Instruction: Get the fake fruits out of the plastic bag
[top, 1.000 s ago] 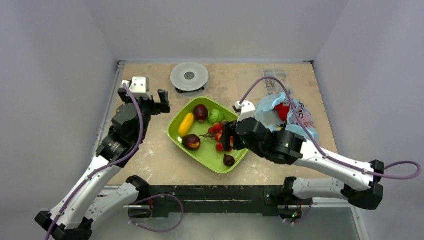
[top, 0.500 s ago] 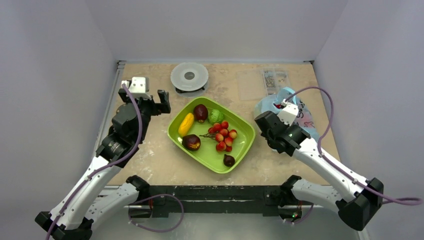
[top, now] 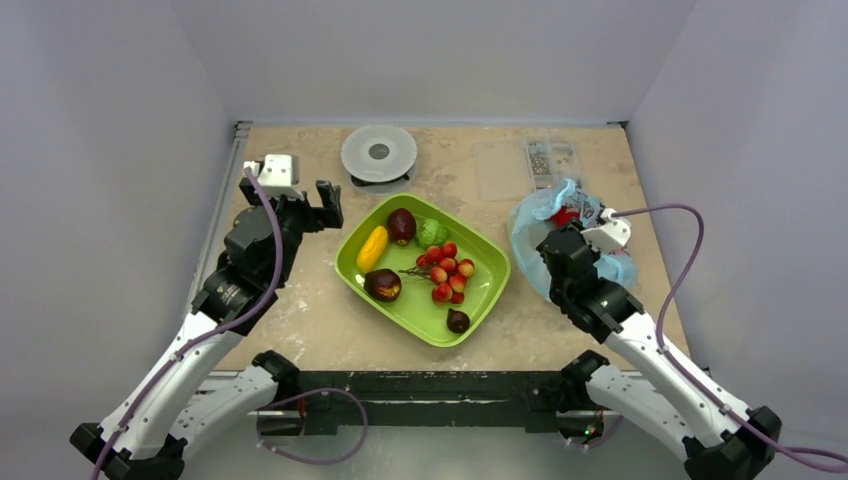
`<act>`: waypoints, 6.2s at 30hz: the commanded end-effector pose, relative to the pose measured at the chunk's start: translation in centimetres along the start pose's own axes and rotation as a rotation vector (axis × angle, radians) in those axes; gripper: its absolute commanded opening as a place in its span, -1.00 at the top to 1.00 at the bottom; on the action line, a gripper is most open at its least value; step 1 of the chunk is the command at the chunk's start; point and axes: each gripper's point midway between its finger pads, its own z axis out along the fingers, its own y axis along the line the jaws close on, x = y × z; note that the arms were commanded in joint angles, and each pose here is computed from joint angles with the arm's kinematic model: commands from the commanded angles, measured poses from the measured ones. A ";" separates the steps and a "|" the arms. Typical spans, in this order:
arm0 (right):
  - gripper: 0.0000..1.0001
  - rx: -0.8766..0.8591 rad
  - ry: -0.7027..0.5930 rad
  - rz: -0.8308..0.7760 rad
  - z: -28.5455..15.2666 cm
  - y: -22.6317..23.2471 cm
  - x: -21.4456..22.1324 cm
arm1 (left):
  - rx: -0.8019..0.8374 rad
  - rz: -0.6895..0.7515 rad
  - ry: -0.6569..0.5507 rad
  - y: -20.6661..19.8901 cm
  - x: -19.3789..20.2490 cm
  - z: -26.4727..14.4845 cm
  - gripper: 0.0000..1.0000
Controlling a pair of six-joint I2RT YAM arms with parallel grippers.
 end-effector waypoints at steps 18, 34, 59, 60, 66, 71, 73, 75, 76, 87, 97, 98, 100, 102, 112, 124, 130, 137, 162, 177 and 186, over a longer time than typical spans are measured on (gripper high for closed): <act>0.18 0.245 0.121 -0.167 12.0 -2.2 3.6 | 0.026 -0.041 -0.036 -0.5 -2.0 -0.2 -0.91; -0.39 0.287 0.050 -0.243 14.5 -4.4 1.0 | 0.040 -0.041 -0.018 -1.0 -1.6 0.2 -0.91; -0.68 0.368 0.134 -0.292 18.3 -6.5 2.4 | 0.052 -0.045 -0.001 -1.2 -1.3 0.6 -0.91; -0.67 0.363 0.137 -0.294 18.4 -6.3 2.4 | 0.052 -0.044 0.000 -1.2 -1.3 0.7 -0.91; -0.54 0.343 0.158 -0.314 18.9 -5.9 2.8 | 0.052 -0.046 0.003 -1.3 -1.2 0.8 -0.91; -0.17 0.339 0.143 -0.305 18.1 -5.7 1.8 | 0.049 -0.045 0.003 -1.2 -1.2 0.7 -0.91; -0.03 0.307 0.127 -0.295 17.5 -5.1 0.9 | 0.047 -0.045 0.004 -1.1 -1.2 0.8 -0.91; 0.14 0.269 0.121 -0.274 17.0 -4.3 0.3 | 0.052 -0.046 0.007 -1.2 -1.1 0.8 -0.91; 0.26 0.267 0.127 -0.269 16.5 -4.2 0.0 | 0.054 -0.047 0.009 -1.3 -1.1 0.9 -0.91; 0.81 0.080 0.297 -0.145 9.8 -3.0 2.2 | 0.057 -0.048 0.023 -1.5 -0.7 1.1 -0.91; 0.90 0.003 0.303 -0.043 2.6 -3.2 0.0 | 0.069 -0.054 0.029 -1.7 -0.7 1.0 -0.91; 0.90 -0.034 0.309 -0.026 1.8 -2.7 -0.1 | 0.069 -0.055 0.029 -1.7 -0.7 1.0 -0.91; 0.90 -0.139 0.352 -0.010 0.2 -1.2 0.2 | 0.073 -0.058 0.031 -1.8 -0.6 1.0 -0.91; 0.91 -0.275 0.408 -0.043 -1.4 0.6 0.8 | 0.078 -0.063 0.029 -1.9 -0.7 1.0 -0.91; 0.94 -0.803 0.562 0.000 -10.5 7.8 3.1 | 0.079 -0.061 0.038 -2.0 -0.6 1.1 -0.91; 0.94 -0.756 0.655 -0.431 -14.5 17.0 13.8 | 0.062 -0.041 0.049 -1.7 -0.1 1.5 -0.91; 0.92 -0.577 0.699 -0.689 -12.9 16.5 17.8 | 0.058 -0.037 0.049 -1.7 -0.2 1.5 -0.91; 0.65 -0.535 0.747 -0.798 -11.9 16.7 21.1 | 0.064 -0.041 0.046 -1.7 -0.3 1.4 -0.92; -0.52 -0.528 0.395 -0.552 -11.7 14.9 7.5 | 0.075 -0.052 0.034 -1.8 -0.7 1.1 -0.93; -0.09 -0.093 0.280 -0.029 -6.9 -0.9 3.7 | 0.086 -0.057 0.060 -2.2 0.0 1.4 -0.96; -0.28 0.054 0.079 0.000 -2.1 -1.8 0.0 | 0.097 -0.058 0.068 -2.4 0.1 1.4 -0.97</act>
